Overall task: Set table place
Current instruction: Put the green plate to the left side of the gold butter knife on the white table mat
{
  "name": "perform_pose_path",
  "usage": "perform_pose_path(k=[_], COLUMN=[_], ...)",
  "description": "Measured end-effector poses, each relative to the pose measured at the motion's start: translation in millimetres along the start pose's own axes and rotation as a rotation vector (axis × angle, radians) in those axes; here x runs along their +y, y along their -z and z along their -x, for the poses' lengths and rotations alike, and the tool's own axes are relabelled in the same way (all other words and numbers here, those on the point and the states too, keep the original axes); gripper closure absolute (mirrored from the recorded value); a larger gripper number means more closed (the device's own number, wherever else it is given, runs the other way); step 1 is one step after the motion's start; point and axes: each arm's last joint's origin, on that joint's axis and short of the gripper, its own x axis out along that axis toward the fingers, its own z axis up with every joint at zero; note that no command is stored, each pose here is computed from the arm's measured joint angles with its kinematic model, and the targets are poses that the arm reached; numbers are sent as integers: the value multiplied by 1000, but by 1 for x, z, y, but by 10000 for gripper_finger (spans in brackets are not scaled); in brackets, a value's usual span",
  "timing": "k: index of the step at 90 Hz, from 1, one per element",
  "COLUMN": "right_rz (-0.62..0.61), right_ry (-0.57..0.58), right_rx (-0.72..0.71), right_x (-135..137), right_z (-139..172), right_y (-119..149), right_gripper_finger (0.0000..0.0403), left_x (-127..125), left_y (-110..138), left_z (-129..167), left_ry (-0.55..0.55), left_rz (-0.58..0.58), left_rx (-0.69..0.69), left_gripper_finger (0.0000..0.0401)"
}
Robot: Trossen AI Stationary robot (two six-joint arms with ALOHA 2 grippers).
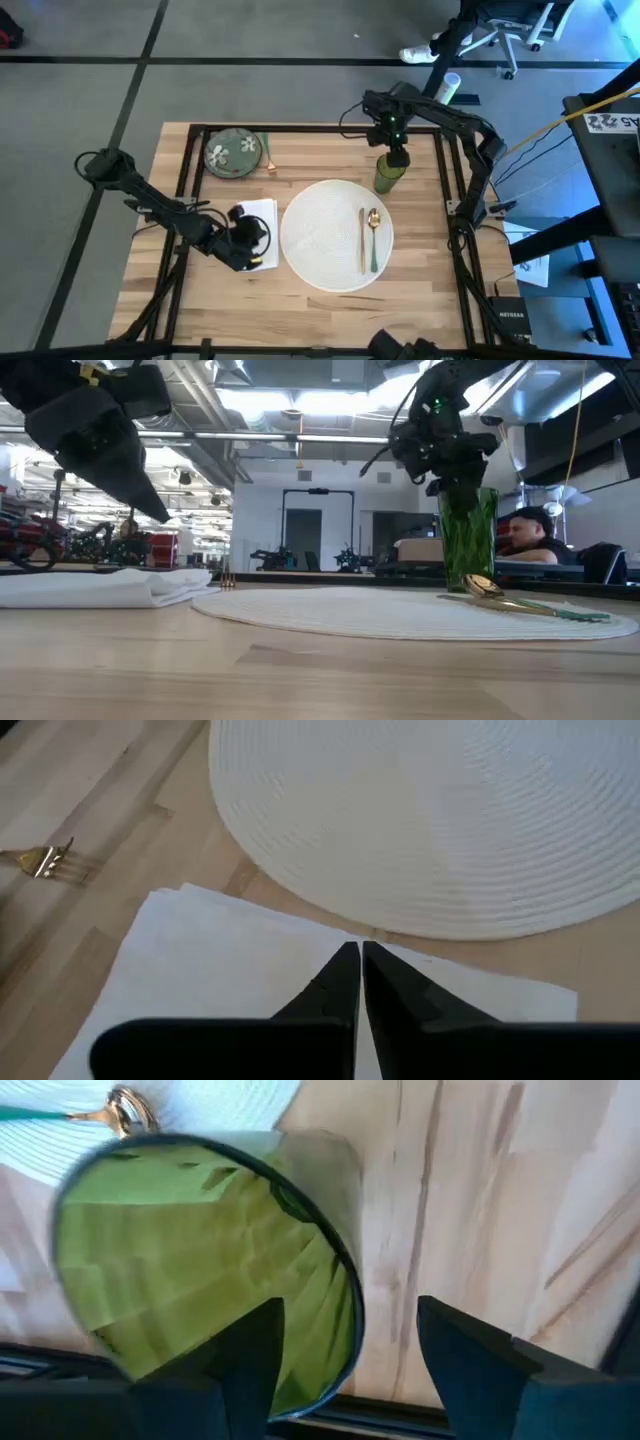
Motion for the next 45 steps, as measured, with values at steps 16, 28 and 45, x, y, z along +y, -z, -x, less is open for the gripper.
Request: perform_pose_path(k=[16, 28, 45], right_rz=[35, 71, 178], right_ry=[71, 121, 192], right_rx=[-92, -208, -325], right_x=[10, 25, 49], right_z=[33, 63, 93], right_y=[-9, -17, -29], right_gripper_finger=[189, 189, 189], left_x=[-3, -3, 3], left_y=[-4, -4, -13], left_z=[0, 0, -5], left_ry=[25, 28, -8], left_rz=[-33, -47, -72], left_rx=[-32, -37, -52], left_gripper_finger=[401, 401, 401])
